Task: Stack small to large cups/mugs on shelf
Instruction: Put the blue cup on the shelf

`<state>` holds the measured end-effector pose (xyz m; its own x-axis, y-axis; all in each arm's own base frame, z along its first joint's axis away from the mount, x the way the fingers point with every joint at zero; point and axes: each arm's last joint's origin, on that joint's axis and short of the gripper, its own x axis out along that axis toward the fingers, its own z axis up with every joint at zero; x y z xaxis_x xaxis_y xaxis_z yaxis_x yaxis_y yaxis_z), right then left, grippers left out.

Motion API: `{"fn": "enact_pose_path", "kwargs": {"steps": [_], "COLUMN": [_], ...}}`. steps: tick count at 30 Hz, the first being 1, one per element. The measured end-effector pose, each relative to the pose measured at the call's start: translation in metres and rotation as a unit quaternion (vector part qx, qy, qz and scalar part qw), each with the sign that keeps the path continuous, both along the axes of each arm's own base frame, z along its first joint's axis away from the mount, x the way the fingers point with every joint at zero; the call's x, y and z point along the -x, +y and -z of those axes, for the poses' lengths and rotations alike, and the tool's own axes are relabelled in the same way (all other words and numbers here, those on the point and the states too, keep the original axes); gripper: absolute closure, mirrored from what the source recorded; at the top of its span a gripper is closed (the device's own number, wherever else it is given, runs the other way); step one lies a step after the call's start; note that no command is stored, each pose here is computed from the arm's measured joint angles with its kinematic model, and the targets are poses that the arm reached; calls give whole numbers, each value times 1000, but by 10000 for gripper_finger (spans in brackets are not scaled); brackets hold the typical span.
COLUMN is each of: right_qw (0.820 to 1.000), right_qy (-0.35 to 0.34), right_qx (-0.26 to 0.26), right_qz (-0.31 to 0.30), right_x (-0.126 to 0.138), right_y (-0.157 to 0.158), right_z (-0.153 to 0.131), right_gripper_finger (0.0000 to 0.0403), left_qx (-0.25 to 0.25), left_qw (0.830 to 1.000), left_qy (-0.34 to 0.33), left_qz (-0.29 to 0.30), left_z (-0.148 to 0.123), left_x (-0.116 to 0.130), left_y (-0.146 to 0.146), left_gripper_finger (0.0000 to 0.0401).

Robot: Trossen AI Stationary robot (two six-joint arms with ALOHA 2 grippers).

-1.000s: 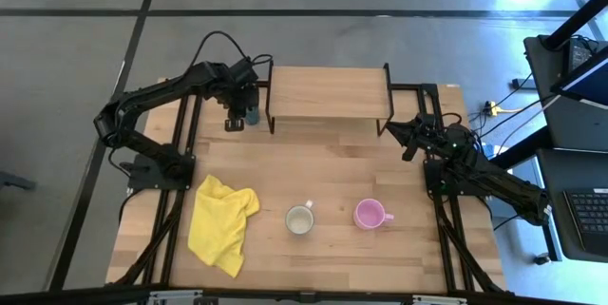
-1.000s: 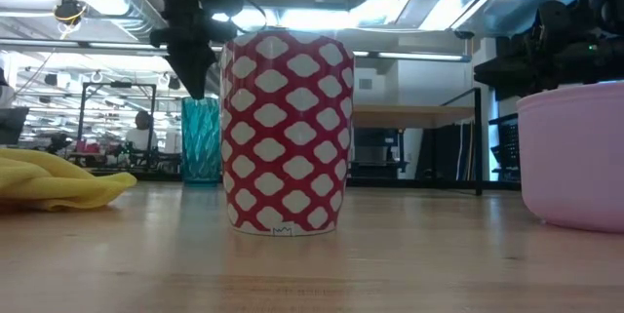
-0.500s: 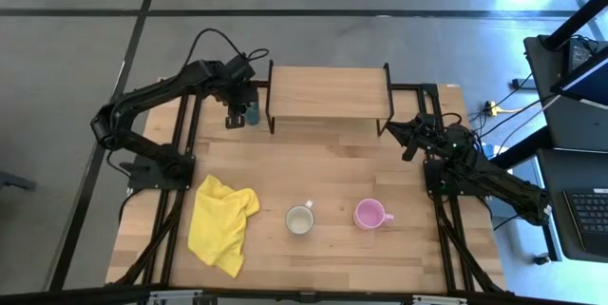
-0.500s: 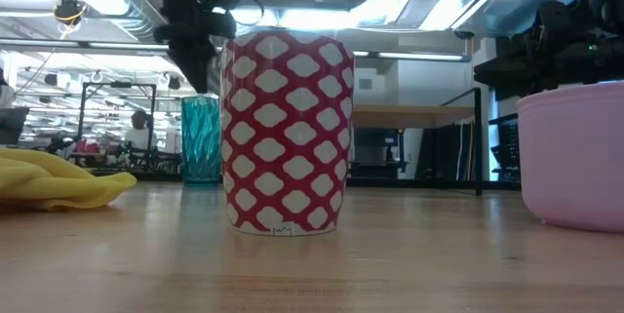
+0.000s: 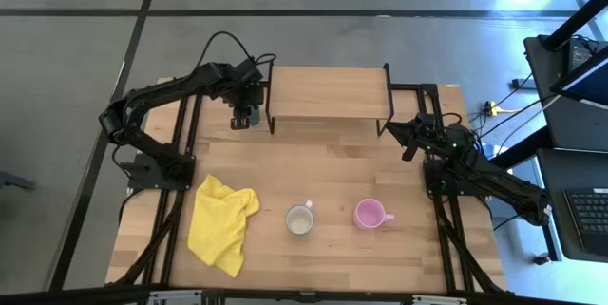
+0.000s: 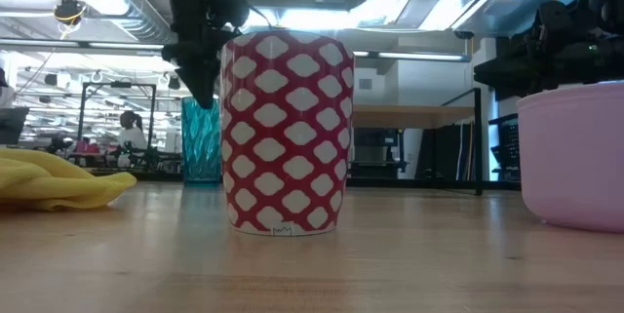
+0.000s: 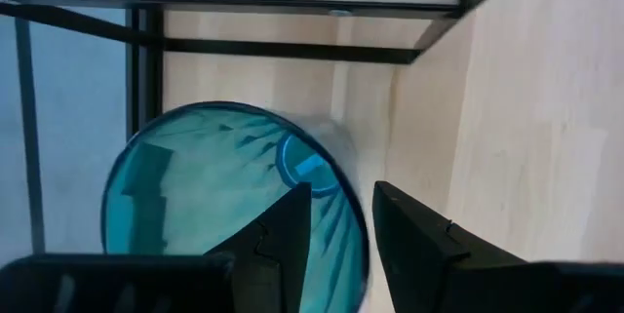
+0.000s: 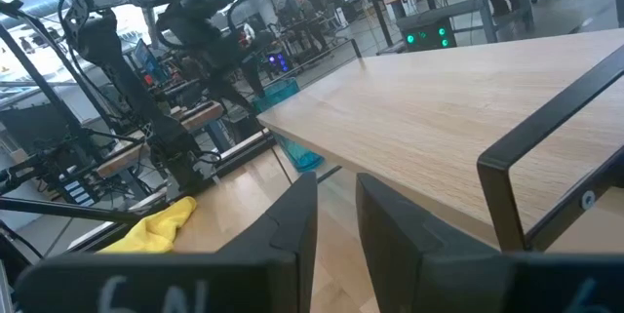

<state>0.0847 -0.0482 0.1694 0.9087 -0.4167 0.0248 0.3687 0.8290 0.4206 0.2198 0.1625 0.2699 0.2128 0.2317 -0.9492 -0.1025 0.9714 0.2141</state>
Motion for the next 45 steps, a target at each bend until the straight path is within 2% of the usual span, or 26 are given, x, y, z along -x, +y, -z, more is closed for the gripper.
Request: {"fn": "enact_pose_path", "kwargs": {"steps": [5, 14, 17, 21, 25, 28, 32, 35, 39, 42, 45], "right_qw": [1000, 1000, 1000, 1000, 1000, 1000, 1000, 1000, 1000, 1000, 1000], "right_qy": [0, 0, 0, 0, 0, 0, 0, 0, 0, 0, 0], "right_qx": [0, 0, 0, 0, 0, 0, 0, 0, 0, 0, 0], "right_qz": [0, 0, 0, 0, 0, 0, 0, 0, 0, 0, 0], "right_x": [0, 0, 0, 0, 0, 0, 0, 0, 0, 0, 0], "right_y": [0, 0, 0, 0, 0, 0, 0, 0, 0, 0, 0], "right_z": [0, 0, 0, 0, 0, 0, 0, 0, 0, 0, 0], "right_gripper_finger": [326, 326, 326, 326, 326, 326, 326, 326, 326, 326, 326], "left_qx": [-3, -23, -17, -12, -22, -42, -61, -89, -148, -153, -164], "left_qw": [1000, 998, 998, 999, 1000, 999, 997, 991, 979, 974, 971], "left_qy": [21, 49, 56, 48, 21, -11, -5, -20, -6, 6, 41], "left_qz": [-3, 5, 4, -5, -5, 14, 57, 99, 140, 168, 168], "left_z": [6, 6, 1, -26, -76, -117, -149, -161, -167, -164, -152], "left_x": [-2, -2, -1, -3, -5, -7, -12, -26, -44, -56, -73], "left_y": [2, -2, -9, -18, -34, -51, -75, -91, -107, -109, -96], "left_gripper_finger": [308, 390, 393, 396, 397, 398, 399, 399, 399, 400, 400]}}
